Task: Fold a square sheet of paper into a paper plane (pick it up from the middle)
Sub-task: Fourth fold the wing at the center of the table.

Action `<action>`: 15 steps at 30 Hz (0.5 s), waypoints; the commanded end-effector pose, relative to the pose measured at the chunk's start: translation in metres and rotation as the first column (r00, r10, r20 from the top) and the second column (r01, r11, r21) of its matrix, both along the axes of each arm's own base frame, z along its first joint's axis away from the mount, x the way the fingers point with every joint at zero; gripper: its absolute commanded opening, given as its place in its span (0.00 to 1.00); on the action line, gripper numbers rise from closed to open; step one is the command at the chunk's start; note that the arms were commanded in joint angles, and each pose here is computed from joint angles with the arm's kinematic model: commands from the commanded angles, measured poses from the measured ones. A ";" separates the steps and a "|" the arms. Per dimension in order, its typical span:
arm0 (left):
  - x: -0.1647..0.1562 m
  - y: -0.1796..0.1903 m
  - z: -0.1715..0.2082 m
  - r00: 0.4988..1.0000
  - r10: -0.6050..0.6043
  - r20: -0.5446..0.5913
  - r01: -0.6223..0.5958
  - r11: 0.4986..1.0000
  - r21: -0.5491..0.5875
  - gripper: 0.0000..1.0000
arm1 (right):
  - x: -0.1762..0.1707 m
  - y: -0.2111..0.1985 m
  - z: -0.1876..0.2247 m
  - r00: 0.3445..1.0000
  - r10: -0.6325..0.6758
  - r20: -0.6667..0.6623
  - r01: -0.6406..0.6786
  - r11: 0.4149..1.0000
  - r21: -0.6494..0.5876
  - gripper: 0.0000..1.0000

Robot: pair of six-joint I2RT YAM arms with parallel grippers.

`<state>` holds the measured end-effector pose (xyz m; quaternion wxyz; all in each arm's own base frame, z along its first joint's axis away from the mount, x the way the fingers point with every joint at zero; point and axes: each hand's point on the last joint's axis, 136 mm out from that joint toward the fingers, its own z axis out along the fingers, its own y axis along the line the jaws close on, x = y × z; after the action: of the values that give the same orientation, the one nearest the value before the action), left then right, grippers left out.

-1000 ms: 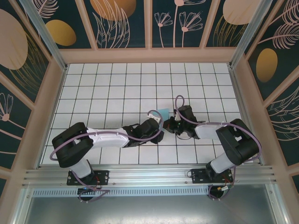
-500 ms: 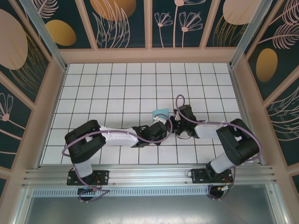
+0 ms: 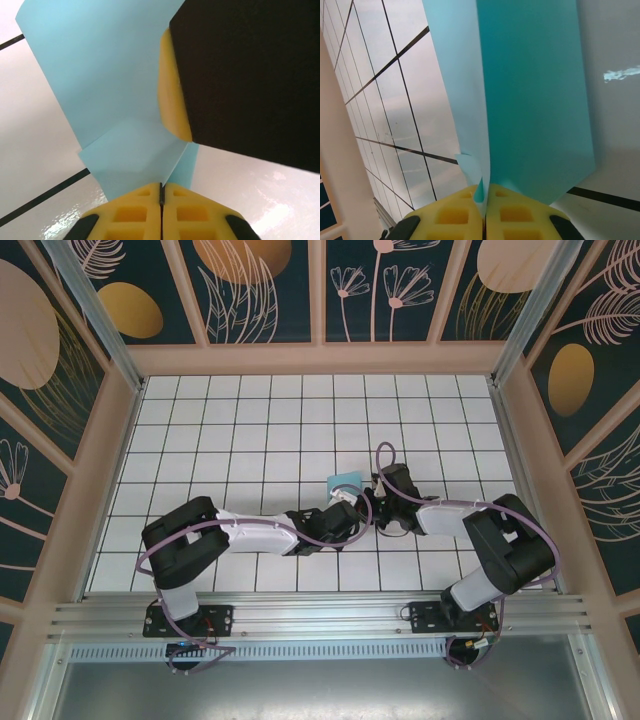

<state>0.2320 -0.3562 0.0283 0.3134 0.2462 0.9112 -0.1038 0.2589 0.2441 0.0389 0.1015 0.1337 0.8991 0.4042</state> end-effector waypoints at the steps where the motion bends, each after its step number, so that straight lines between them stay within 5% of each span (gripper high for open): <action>1: -0.003 0.000 -0.007 1.000 -0.008 -0.014 0.008 0.999 0.031 0.05 | 0.007 0.004 0.010 1.000 -0.003 0.022 0.004 1.000 -0.004 0.10; 15: -0.012 -0.006 0.002 0.996 0.015 -0.091 -0.033 0.979 -0.201 0.00 | 0.012 -0.011 0.037 0.988 0.054 0.143 -0.043 0.996 -0.078 0.38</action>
<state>0.2227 -0.3562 0.0205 0.3029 0.2195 0.9149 -0.1518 0.2651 0.2369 0.0558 0.1305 0.1039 0.9077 0.3850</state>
